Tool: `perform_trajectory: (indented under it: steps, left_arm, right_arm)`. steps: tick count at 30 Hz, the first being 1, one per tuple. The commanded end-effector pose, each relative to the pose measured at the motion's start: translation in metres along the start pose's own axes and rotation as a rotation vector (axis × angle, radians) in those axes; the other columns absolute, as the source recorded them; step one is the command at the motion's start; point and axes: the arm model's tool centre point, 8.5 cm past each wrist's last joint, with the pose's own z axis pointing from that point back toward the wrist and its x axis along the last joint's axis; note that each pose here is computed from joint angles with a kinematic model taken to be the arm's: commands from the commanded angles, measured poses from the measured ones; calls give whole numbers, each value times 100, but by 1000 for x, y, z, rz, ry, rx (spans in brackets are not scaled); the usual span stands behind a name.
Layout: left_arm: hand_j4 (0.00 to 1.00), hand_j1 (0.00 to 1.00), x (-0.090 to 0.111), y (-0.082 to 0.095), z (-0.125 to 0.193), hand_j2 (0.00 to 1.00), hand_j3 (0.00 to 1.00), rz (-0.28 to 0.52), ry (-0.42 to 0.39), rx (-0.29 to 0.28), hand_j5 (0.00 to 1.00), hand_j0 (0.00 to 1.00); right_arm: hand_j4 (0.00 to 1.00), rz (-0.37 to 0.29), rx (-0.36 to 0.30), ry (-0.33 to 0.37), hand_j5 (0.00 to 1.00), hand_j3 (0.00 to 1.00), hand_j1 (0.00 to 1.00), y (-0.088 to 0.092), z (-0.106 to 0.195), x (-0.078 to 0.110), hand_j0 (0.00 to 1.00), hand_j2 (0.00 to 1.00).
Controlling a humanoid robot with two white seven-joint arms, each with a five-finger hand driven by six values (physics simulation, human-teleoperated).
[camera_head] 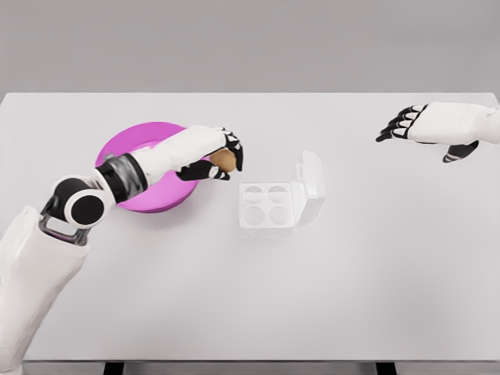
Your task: Pack egg into the box and close the box lid
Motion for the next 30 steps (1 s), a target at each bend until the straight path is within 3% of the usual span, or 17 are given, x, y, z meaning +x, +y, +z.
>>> perform_trajectory:
  steps: [1,30]
  left_arm:
    - [32,32,4,0,-2,32,32,7,-15,8,32,32]
    - [38,38,34,-33,-22,38,38,37,-126,-36,38,38]
  right_arm:
    - [100,-4,-3,2,100,100,100,0,1,-1,100,100]
    - [100,-19,7,13,100,100,100,6,1,-4,100,100]
